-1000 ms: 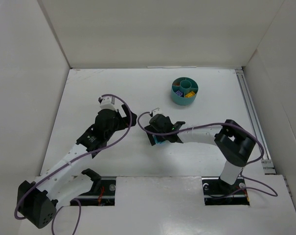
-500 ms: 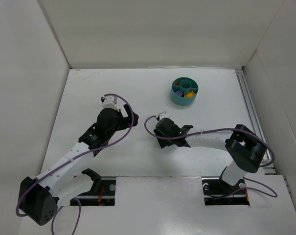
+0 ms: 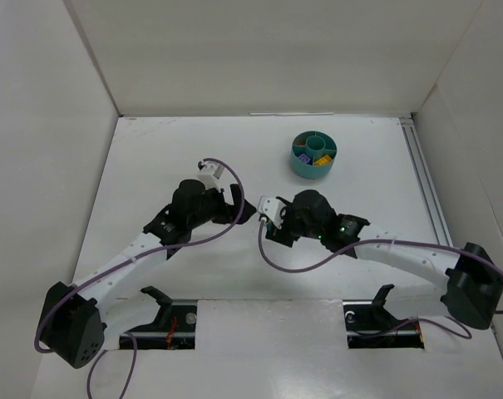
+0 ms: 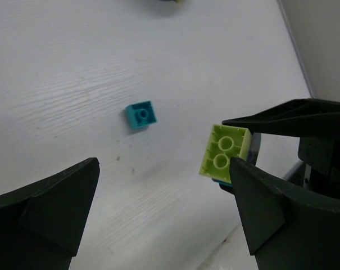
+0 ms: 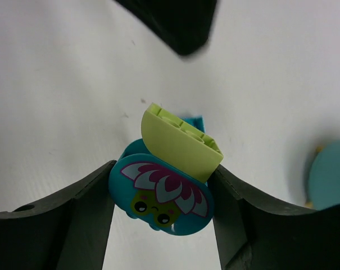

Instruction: Sort the legos into containers by color

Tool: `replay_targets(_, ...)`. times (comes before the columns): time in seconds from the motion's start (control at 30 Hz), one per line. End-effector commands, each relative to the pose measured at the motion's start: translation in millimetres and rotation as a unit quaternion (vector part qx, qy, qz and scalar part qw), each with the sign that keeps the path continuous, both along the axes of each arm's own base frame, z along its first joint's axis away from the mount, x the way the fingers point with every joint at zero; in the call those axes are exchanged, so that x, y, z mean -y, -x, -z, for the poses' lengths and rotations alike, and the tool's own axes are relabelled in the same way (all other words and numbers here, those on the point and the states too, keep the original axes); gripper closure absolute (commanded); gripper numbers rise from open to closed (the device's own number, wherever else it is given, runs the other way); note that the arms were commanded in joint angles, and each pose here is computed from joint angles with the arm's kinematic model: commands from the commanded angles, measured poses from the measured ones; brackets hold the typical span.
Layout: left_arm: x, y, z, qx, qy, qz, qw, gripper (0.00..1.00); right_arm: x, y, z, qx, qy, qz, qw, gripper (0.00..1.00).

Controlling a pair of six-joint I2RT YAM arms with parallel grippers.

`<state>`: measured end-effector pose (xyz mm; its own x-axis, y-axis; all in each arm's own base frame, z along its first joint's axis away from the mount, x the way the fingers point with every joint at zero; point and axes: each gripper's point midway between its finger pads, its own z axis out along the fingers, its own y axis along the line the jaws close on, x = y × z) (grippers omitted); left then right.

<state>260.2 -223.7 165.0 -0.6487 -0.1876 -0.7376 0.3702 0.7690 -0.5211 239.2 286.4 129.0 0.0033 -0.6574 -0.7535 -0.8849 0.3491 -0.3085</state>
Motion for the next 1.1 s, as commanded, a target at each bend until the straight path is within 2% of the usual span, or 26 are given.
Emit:
replay_targets(0.0, 34.8, 17.4, -50.0, 0.063, 0.076, 0.120, 0.988, 0.00, -33.6, 24.5, -50.7, 0.097, -0.058, -0.183, 0.977, 0.65)
replay_targets(0.1, 47.2, 29.9, -73.8, 0.084, 0.122, 0.174, 0.974, 0.00, -33.3, 28.5, -63.6, 0.114, -0.071, -0.202, 0.970, 0.65)
replay_targets(0.3, 61.5, 44.3, -71.3, 0.060, 0.148, 0.236, 0.958, 0.02, -34.3, 28.7, -85.3, 0.140, -0.085, -0.208, 0.964, 0.66)
replay_targets(0.37, 66.7, 53.3, -80.1, 0.067, 0.167, 0.270, 0.946, 0.10, -30.7, 23.8, -88.1, 0.149, -0.081, -0.193, 0.966, 0.67)
replay_targets(0.43, 69.7, 61.8, -75.9, 0.051, 0.177, 0.295, 0.938, 0.25, -25.6, 19.6, -95.5, 0.162, -0.080, -0.177, 0.967, 0.67)
replay_targets(0.47, 69.7, 61.9, -75.9, 0.051, 0.178, 0.295, 0.937, 0.25, -24.3, 17.5, -95.4, 0.165, -0.078, -0.171, 0.968, 0.67)
replay_targets(0.53, 69.9, 64.3, -76.2, 0.049, 0.179, 0.301, 0.935, 0.36, -20.6, 14.6, -107.1, 0.176, -0.084, -0.155, 0.968, 0.67)
replay_targets(0.77, 66.5, 67.9, -77.6, 0.051, 0.178, 0.297, 0.937, 0.58, -17.5, 8.4, -103.2, 0.172, -0.077, -0.134, 0.973, 0.67)
replay_targets(0.8, 66.4, 66.3, -77.4, 0.052, 0.177, 0.293, 0.938, 0.69, -18.3, 7.7, -99.9, 0.168, -0.074, -0.134, 0.974, 0.67)
replay_targets(0.93, 64.7, 61.9, -77.7, 0.050, 0.170, 0.278, 0.944, 0.94, -18.1, 7.9, -93.8, 0.161, -0.067, -0.135, 0.975, 0.67)
replay_targets(1.0, 63.5, 57.3, -81.9, 0.056, 0.168, 0.264, 0.948, 1.00, -16.8, 7.0, -87.7, 0.150, -0.061, -0.128, 0.978, 0.67)
replay_targets(1.07, 62.9, 51.7, -83.7, 0.059, 0.165, 0.250, 0.952, 1.00, -12.5, 8.9, -74.5, 0.136, -0.051, -0.123, 0.982, 0.67)
